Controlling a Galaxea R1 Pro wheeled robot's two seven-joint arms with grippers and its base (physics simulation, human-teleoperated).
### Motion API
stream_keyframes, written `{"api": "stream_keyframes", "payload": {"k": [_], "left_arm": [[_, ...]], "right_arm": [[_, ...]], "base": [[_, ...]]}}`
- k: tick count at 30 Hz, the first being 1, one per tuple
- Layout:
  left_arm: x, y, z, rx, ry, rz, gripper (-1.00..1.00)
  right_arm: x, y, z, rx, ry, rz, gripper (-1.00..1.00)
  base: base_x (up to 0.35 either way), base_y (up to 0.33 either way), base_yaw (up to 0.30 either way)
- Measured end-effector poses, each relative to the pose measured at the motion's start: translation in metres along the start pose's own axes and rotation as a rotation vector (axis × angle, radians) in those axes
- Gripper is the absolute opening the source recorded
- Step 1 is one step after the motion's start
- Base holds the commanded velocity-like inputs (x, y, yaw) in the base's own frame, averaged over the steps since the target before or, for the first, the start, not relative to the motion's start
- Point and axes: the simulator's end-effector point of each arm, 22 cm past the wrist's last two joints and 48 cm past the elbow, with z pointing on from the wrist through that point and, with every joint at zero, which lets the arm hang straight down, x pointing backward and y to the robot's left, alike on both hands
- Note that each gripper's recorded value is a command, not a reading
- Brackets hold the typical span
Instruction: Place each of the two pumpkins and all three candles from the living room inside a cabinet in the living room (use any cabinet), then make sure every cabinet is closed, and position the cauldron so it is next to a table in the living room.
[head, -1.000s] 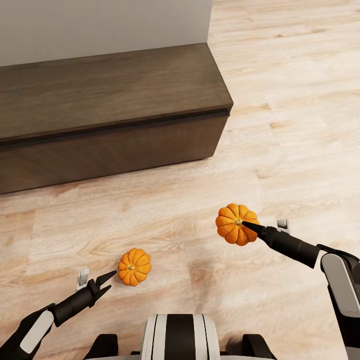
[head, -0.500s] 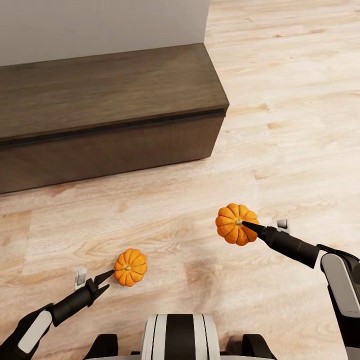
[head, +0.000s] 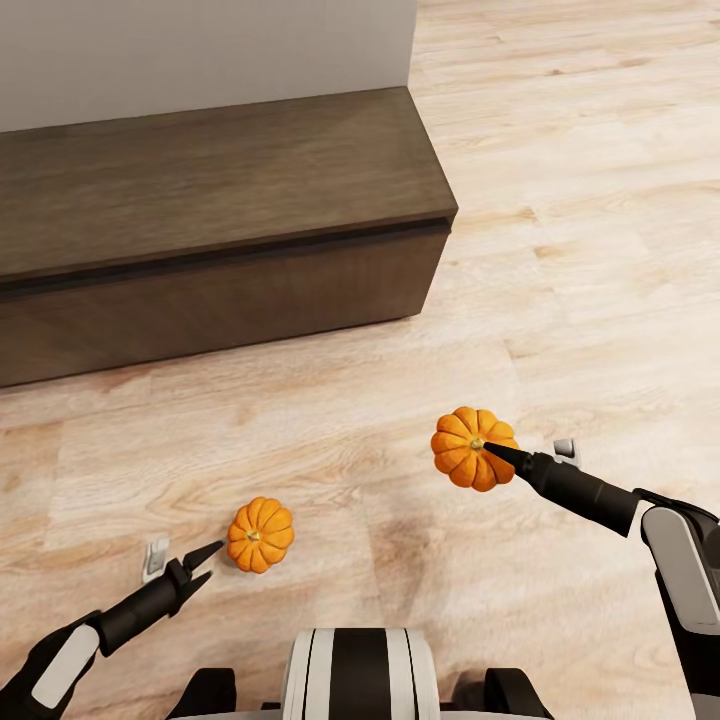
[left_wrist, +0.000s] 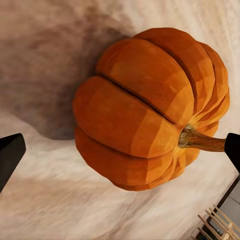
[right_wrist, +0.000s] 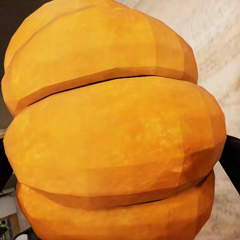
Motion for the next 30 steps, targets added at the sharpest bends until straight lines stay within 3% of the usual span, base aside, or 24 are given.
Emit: {"api": "stream_keyframes", "payload": {"k": [6, 30], "left_arm": [[0.0, 0.012, 0.001, -0.054, -0.004, -0.006, 1.0], [-0.007, 0.014, 0.001, -0.063, -0.039, 0.023, 1.0]], "right_arm": [[0.0, 0.0, 0.0, 0.001, 0.0, 0.0, -1.0], [0.0, 0.0, 0.0, 0.0, 0.0, -0.001, -1.0]], "base": [[0.0, 0.0, 0.0], [0.0, -0.038, 0.0]]}}
